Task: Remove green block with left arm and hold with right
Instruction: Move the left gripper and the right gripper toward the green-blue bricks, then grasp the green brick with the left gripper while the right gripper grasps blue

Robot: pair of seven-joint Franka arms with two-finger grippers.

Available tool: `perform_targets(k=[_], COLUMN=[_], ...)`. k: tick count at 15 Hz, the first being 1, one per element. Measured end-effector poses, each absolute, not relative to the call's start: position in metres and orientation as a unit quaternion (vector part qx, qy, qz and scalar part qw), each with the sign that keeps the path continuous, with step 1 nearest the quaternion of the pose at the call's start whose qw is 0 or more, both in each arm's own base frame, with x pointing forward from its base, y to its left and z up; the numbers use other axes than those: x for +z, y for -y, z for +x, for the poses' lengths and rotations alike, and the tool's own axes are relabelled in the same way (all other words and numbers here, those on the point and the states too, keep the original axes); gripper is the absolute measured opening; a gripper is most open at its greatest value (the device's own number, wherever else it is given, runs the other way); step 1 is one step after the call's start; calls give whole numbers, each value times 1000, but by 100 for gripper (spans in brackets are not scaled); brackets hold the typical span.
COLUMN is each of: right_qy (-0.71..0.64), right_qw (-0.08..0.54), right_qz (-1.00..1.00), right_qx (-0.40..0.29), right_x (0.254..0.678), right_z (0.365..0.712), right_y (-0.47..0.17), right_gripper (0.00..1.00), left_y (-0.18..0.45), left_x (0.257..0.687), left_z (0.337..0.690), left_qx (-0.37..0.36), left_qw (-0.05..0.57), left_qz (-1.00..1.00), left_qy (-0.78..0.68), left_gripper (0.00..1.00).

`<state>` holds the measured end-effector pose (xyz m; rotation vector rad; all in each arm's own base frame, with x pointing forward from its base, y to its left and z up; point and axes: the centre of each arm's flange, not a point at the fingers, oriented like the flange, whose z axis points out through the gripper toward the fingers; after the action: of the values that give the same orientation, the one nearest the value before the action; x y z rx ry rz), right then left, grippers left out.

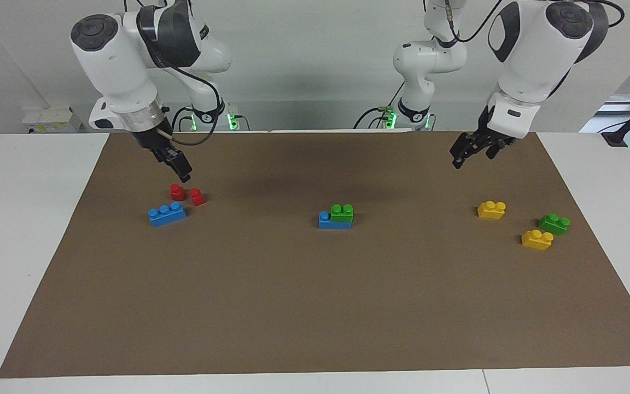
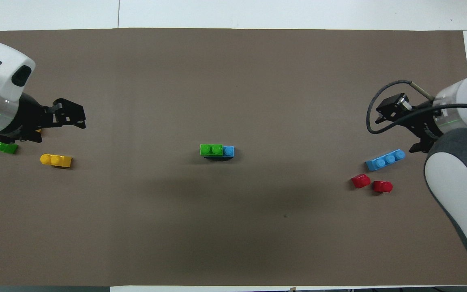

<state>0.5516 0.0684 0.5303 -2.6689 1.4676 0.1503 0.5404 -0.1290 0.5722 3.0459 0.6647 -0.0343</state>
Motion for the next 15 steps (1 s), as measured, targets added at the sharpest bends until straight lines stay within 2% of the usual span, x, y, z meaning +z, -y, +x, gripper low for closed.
perform_targets(k=[7, 15], right_qy=[-607, -659], right_qw=[137, 169], right_qz=[-772, -713], right_qx=[131, 170], right_x=[468, 403], right_z=[575, 565], right_y=[-113, -190], right_gripper=[100, 100], left_y=[227, 319], left_x=[523, 454], left_z=[509, 494], left_qx=[7, -13], left_qw=[37, 47], left_qz=[860, 742], left_qy=[-508, -669], left_gripper=[100, 100])
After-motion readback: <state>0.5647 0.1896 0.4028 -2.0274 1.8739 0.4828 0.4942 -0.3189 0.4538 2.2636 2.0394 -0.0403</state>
